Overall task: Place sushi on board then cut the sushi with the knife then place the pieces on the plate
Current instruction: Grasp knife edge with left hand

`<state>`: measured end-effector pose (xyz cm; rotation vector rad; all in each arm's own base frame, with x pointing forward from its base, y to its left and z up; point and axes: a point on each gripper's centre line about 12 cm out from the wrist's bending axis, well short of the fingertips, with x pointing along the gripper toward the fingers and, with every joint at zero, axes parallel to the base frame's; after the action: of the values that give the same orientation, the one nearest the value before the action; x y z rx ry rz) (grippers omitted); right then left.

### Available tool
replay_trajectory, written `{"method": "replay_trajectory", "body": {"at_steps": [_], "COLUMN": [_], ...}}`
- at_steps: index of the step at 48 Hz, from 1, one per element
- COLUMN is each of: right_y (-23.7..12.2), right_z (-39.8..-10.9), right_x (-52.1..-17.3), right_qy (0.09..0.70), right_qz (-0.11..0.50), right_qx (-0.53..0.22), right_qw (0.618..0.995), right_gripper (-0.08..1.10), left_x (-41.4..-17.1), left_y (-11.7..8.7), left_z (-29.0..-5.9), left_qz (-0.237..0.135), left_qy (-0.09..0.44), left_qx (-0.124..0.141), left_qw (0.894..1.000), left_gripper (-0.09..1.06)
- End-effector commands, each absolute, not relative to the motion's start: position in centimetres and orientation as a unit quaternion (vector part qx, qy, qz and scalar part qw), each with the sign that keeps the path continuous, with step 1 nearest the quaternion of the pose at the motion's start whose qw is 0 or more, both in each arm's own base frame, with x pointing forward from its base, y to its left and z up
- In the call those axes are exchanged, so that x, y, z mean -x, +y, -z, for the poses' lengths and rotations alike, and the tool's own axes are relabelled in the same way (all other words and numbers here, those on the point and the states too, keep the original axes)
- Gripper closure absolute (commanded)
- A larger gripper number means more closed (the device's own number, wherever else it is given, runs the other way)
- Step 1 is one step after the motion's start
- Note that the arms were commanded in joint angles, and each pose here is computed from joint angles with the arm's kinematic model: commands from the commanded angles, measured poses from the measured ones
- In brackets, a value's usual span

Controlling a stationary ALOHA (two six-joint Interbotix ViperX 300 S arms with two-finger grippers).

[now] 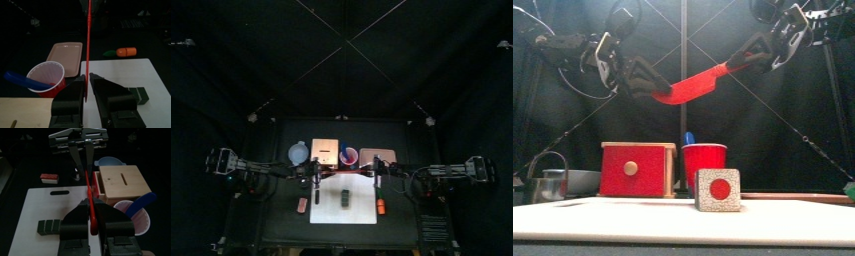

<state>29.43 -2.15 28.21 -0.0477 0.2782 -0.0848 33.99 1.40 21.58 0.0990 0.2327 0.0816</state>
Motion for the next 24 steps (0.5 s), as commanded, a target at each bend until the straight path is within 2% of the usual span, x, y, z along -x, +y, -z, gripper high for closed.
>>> {"method": "replay_trajectory", "body": {"at_steps": [1, 8, 18, 24], "right_y": [-2.30, -2.16, -2.17, -2.12], "right_z": [-29.26, -29.45, -29.46, -29.46], "right_x": [-29.56, -29.62, -29.67, -29.67], "right_qy": [0.122, 0.119, 0.119, 0.119], "right_qz": [0.046, 0.044, 0.044, 0.043], "right_qx": [0.024, 0.025, 0.025, 0.025], "right_qw": [0.991, 0.992, 0.992, 0.992], "right_gripper": [0.67, 0.67, 0.67, 0.67], "left_x": [-34.53, -34.59, -34.72, -34.73], "left_y": [1.42, 1.27, 1.02, 1.23], "left_z": [-22.48, -22.15, -22.30, -22.23], "left_qz": [-0.040, -0.036, -0.025, -0.028], "left_qy": [0.110, 0.119, 0.116, 0.118], "left_qx": [-0.048, -0.051, -0.069, -0.067], "left_qw": [0.992, 0.991, 0.991, 0.990], "left_gripper": [0.40, 0.40, 0.38, 0.38]}}
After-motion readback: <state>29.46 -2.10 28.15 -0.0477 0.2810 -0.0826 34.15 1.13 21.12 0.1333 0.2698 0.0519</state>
